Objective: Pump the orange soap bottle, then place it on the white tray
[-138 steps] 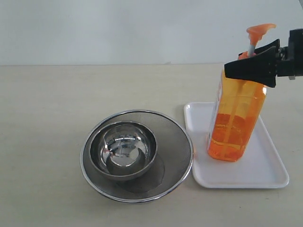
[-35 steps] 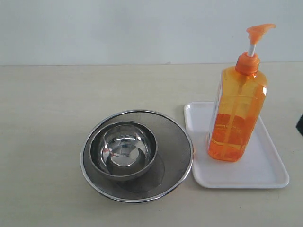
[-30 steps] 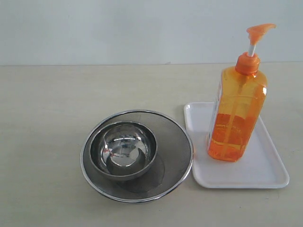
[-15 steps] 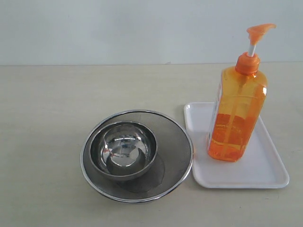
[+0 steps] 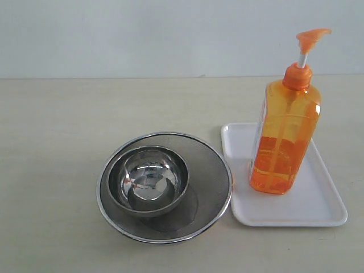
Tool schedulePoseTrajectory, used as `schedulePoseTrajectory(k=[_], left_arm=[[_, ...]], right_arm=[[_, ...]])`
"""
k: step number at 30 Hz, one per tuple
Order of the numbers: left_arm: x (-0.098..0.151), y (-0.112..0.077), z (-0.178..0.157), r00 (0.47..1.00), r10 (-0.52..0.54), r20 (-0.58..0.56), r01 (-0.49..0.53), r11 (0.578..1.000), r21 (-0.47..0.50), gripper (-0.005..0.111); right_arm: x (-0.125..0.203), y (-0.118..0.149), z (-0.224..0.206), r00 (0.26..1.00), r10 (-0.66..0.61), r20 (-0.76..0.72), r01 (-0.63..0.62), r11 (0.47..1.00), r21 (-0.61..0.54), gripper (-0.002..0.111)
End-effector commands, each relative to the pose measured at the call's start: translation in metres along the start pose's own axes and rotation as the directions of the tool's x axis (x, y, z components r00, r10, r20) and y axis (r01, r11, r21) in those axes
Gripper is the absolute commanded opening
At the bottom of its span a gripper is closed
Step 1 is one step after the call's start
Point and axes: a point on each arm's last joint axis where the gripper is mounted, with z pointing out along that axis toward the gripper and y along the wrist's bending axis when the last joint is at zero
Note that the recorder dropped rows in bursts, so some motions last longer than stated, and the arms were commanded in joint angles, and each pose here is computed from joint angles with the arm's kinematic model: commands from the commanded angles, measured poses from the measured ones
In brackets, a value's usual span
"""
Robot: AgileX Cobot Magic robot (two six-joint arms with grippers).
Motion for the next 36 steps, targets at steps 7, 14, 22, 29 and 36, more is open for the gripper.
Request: schedulePoseTrajectory(k=[7,14,22,29,36], left_arm=[[0.001,0.0,0.0,1.0,-0.004,-0.001,0.004,1.0,-0.001,0.005],[0.001,0.0,0.0,1.0,-0.004,-0.001,0.004,1.0,-0.001,0.005],[0.001,0.0,0.0,1.0,-0.004,-0.001,0.004,1.0,-0.001,0.005],[0.001,0.0,0.0,1.0,-0.004,-0.001,0.004,1.0,-0.001,0.005],[0.001,0.0,0.0,1.0,-0.004,-0.001,0.004,1.0,-0.001,0.005]], right_arm=[[-0.002,0.0,-0.001,1.0,-0.006,-0.017,0.006,1.0,0.01,0.104],[0.012,-0.002,-0.001,0.993,-0.037,-0.109,0.04,0.999,0.018,0.104],[0.026,-0.006,-0.004,0.963,-0.05,-0.266,0.065,0.997,0.048,0.104],[0.032,-0.01,-0.006,0.94,-0.046,-0.337,0.082,0.992,0.092,0.104],[0.032,-0.017,-0.007,0.945,-0.02,-0.327,0.097,0.971,0.22,0.104]])
